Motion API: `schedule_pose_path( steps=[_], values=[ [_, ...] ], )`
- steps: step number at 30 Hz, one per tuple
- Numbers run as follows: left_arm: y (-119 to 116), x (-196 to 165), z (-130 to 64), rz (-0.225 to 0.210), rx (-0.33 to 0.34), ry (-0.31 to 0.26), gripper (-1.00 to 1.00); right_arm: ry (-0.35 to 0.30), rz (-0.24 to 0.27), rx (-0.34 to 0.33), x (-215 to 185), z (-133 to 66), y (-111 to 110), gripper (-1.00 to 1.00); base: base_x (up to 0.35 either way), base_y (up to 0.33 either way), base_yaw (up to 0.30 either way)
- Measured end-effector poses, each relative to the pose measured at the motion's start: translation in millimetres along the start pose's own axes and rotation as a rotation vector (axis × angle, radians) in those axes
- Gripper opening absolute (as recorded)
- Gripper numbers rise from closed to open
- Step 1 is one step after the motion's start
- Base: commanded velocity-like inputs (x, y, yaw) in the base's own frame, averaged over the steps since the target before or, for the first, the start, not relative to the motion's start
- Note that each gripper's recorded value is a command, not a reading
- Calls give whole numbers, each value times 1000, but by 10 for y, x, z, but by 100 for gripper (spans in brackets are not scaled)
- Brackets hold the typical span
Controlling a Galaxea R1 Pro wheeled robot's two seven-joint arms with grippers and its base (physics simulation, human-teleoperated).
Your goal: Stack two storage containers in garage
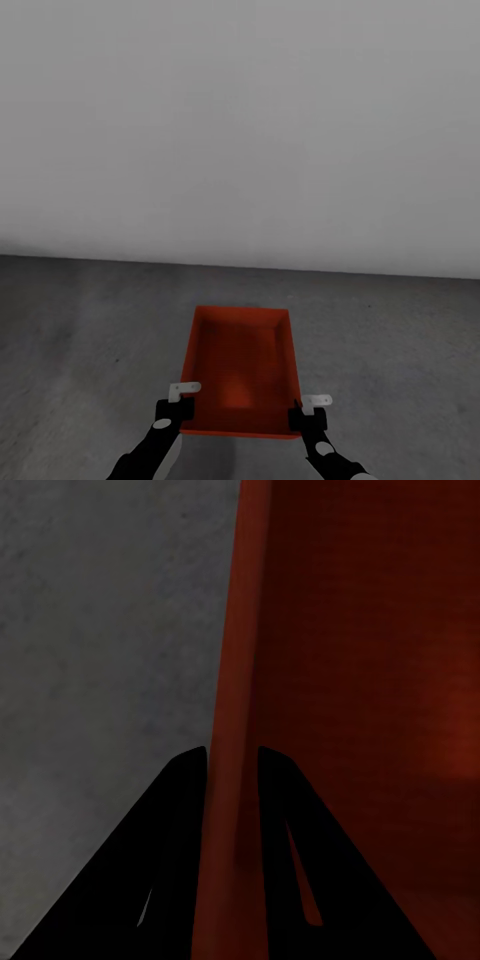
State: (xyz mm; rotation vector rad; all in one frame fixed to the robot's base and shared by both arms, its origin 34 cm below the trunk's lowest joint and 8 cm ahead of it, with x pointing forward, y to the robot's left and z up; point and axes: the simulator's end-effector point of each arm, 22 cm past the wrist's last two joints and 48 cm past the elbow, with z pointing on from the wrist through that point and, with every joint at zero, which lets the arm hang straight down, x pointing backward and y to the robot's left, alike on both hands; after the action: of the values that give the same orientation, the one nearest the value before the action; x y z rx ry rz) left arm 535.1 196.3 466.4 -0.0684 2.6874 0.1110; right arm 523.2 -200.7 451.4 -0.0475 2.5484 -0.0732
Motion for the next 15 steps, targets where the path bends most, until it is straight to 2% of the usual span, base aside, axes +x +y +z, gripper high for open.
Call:
schedule_pose_path(
  steps=[15],
  values=[
    [-20,117,222,0,0,-1,-100,-1,-1,0,147,206,12,-100,0,0,0]
  ],
)
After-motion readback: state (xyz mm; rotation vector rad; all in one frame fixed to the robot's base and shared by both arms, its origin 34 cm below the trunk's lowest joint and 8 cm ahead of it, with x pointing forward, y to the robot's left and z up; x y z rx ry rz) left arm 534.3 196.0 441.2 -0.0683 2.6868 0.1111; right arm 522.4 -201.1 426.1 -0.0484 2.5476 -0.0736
